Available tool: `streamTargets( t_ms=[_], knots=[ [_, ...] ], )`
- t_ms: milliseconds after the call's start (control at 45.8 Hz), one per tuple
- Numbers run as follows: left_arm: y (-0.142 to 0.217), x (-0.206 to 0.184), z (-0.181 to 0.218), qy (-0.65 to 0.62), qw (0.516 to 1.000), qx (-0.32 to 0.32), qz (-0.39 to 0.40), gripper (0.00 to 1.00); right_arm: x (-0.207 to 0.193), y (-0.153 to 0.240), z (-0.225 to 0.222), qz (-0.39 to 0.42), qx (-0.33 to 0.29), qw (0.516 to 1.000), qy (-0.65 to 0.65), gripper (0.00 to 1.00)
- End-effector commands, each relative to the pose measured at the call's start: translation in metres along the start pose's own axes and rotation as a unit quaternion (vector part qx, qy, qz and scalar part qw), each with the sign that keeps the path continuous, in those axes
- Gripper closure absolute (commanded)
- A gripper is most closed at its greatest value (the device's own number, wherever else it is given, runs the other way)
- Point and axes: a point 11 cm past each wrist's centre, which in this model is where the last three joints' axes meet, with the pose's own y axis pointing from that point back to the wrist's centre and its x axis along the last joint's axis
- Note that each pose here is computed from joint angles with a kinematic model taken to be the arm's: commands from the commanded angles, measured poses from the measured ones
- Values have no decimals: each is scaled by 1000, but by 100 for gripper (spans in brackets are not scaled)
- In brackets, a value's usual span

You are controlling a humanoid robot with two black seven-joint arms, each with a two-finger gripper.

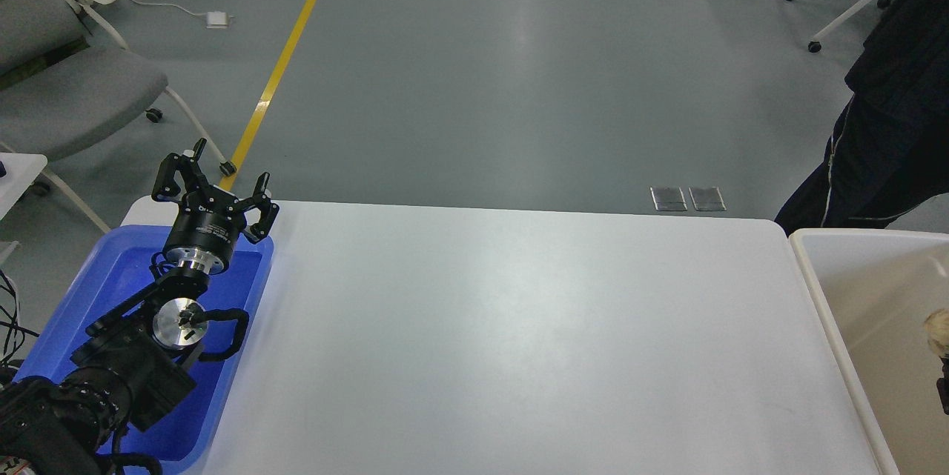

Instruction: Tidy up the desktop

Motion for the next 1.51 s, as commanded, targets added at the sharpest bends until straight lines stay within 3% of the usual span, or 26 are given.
streamTargets(
  t_ms=[0,284,459,699,852,1027,1223,1485],
  knots=[
    [0,0,0,0,1000,0,0,0,-3,-1,-4,-5,3,1000,2,0],
    [0,0,0,0,1000,0,0,0,-20,-12,-43,-31,32,998,36,0],
    [0,0,0,0,1000,0,0,0,-11,-12,-64,-64,49,997,11,0],
    [0,0,0,0,1000,0,0,0,-35,-3,-123,-145,114,973,-139,0],
    [0,0,0,0,1000,0,0,0,-60,10,-115,-190,125,954,-196,0],
    [0,0,0,0,1000,0,0,0,-105,35,-100,-243,180,921,-245,0],
    [0,0,0,0,1000,0,0,0,-155,50,-59,-274,162,910,-265,0],
    [0,0,0,0,1000,0,0,0,-187,54,-46,-278,160,913,-252,0]
  ],
)
